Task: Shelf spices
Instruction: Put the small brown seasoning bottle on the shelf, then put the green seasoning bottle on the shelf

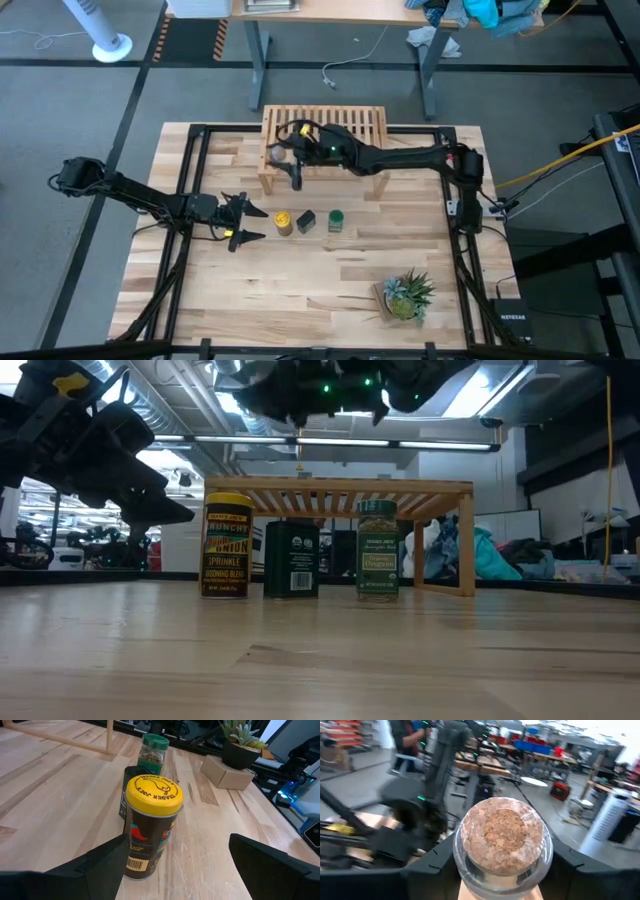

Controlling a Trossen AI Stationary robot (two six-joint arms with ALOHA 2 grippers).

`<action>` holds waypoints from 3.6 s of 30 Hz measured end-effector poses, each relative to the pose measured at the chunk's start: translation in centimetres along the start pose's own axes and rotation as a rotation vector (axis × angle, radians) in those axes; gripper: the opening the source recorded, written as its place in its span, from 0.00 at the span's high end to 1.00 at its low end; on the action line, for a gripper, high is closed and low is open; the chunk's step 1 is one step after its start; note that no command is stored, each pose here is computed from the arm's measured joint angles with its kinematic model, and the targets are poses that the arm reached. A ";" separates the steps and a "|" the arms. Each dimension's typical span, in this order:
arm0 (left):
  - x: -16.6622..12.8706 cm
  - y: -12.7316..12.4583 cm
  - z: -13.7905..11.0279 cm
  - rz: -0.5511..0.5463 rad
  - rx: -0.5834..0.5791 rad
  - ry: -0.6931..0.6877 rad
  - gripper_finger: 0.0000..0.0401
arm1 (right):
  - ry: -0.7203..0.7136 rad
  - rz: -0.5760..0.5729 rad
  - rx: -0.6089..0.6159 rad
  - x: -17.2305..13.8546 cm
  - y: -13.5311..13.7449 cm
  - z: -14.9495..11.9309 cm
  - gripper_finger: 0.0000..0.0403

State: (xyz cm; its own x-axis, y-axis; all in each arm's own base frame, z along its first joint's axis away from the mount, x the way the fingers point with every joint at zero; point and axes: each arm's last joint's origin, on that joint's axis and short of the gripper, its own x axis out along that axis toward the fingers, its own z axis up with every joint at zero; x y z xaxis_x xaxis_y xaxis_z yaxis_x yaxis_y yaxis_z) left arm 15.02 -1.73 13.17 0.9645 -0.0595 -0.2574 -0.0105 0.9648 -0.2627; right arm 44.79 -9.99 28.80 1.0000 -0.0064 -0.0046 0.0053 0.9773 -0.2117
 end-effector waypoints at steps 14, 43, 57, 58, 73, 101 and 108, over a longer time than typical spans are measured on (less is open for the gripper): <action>0.0 0.0 -0.1 0.006 0.001 0.013 0.17 | 0.049 -0.138 0.064 0.7 -2.7 -3.9 0.52; 0.0 0.1 -0.1 0.008 -0.014 0.014 0.17 | 0.194 -0.210 0.131 1.1 -2.5 -6.6 0.50; 0.0 0.1 -0.1 0.008 -0.014 0.014 0.17 | 0.179 -0.211 0.129 1.1 -2.5 -6.4 0.49; 0.0 0.1 -0.1 0.008 -0.013 0.014 0.17 | 0.179 -0.211 0.129 1.1 -2.5 -6.4 0.48; 0.0 0.0 -0.1 0.008 -0.011 0.015 0.17 | 0.101 -0.167 0.120 1.7 -2.9 -4.4 0.48; 0.0 0.2 -0.6 0.020 0.043 0.058 0.17 | 0.535 0.046 0.071 -10.0 1.7 13.1 0.48; 0.0 0.1 -0.6 0.009 0.076 0.061 0.17 | 0.815 -0.087 0.056 -12.7 7.3 13.3 0.48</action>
State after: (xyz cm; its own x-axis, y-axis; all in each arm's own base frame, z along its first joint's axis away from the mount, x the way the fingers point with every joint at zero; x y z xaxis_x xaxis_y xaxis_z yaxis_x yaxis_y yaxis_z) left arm 14.85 -1.73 12.60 0.9464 -0.0646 -0.3165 0.0035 0.9818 -0.1900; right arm 32.25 0.01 40.31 0.6778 -0.2138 -0.7035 0.1048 0.9751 -0.1954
